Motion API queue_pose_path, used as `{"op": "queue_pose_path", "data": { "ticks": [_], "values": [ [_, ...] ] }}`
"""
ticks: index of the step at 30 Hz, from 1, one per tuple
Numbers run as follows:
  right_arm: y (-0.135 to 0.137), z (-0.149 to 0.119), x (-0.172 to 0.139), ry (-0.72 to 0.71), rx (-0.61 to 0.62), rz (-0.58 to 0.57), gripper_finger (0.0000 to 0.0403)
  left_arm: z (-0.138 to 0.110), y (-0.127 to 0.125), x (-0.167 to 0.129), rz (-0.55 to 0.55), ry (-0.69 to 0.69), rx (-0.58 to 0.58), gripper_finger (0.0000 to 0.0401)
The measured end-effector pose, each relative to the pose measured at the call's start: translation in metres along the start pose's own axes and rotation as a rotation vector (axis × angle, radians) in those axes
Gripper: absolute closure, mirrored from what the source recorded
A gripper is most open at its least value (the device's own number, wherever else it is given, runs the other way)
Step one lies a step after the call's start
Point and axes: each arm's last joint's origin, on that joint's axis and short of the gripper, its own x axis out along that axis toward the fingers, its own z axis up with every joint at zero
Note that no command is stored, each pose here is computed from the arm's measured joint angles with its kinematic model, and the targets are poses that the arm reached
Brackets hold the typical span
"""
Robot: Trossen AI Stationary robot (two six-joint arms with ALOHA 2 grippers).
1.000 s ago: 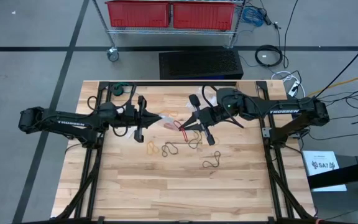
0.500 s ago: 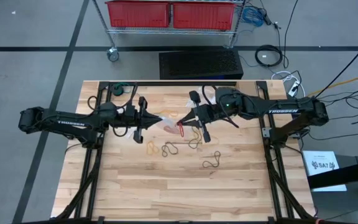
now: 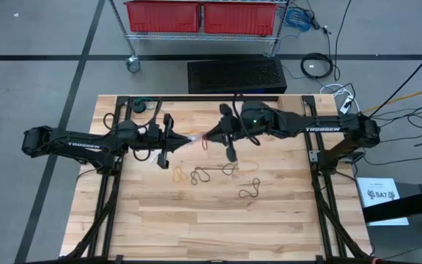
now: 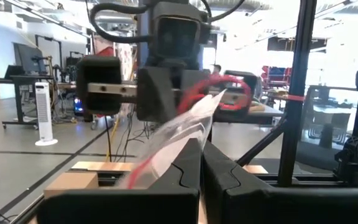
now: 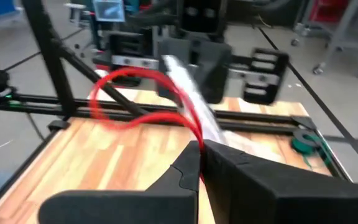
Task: Sort rubber bands
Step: Adjust the red rubber band into the zip bag
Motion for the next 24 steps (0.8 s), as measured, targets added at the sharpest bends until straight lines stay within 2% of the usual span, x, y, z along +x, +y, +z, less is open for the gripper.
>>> {"op": "queue_pose_path", "data": {
  "ticks": [9, 15, 24],
  "values": [
    [-0.005, -0.002, -0.001, 0.018, 0.016, -0.024, 0.0403, 0.000, 0.000, 0.000, 0.001, 0.003, 0.000, 0.0401],
    [-0.007, -0.007, -0.001, 0.079, 0.011, -0.110, 0.0403, 0.000, 0.000, 0.000, 0.004, -0.002, 0.001, 0.0401],
    [-0.010, -0.015, -0.002, 0.141, 0.097, -0.061, 0.0403, 0.001, 0.000, 0.000, 0.004, -0.010, 0.001, 0.0401]
  ]
}}
